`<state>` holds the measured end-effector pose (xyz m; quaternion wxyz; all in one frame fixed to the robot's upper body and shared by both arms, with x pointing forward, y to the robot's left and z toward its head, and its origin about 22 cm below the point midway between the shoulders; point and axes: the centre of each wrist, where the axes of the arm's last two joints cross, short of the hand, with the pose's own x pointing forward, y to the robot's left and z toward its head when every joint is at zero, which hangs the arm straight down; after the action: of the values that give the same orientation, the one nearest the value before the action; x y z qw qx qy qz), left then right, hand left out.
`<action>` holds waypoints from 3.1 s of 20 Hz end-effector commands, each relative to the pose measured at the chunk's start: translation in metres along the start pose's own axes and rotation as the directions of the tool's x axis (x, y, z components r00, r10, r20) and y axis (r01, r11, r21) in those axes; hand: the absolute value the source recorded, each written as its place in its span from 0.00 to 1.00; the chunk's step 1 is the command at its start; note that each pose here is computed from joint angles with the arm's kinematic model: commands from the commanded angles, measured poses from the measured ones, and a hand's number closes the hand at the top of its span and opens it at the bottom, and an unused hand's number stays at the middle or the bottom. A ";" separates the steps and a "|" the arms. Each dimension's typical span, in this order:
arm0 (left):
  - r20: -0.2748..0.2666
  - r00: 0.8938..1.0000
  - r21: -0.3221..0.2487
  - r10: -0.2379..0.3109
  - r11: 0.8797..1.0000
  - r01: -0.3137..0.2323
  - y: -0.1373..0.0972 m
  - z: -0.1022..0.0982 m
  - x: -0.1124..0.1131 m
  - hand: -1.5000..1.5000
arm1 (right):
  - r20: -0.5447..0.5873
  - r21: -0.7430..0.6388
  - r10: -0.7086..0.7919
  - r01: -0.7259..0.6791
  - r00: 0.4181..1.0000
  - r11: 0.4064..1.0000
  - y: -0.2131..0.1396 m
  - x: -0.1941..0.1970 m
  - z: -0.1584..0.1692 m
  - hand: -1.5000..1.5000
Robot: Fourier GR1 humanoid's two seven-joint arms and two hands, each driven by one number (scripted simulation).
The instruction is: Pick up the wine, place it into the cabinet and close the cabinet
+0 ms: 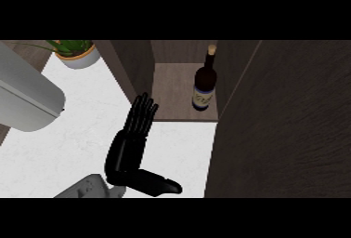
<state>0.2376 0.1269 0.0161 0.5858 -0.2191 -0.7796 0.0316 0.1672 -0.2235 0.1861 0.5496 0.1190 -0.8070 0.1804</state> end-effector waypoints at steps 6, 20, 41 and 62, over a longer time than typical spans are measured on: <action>0.020 1.000 -0.051 0.015 0.999 -0.014 0.046 0.044 0.049 1.00 | -0.001 0.234 -0.022 0.022 1.000 0.972 0.011 0.007 0.013 1.00; 0.031 0.999 0.030 0.010 0.999 -0.011 0.117 0.095 0.115 0.00 | -0.058 0.462 -0.175 0.182 0.983 0.868 0.100 0.032 -0.001 1.00; 0.050 0.999 0.092 -0.010 0.996 0.005 0.203 0.139 0.169 0.00 | 0.017 0.306 -0.154 0.142 0.988 0.942 0.176 0.026 -0.062 1.00; 0.079 0.996 0.102 -0.040 0.994 0.031 0.241 0.155 0.196 0.00 | -0.049 0.315 -0.106 0.116 0.993 0.942 0.145 0.004 -0.239 1.00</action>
<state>0.1265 0.4434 0.0693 0.5897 -0.1477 -0.7911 0.0675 0.2838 0.0060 0.2520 0.5390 0.2218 -0.7710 0.2565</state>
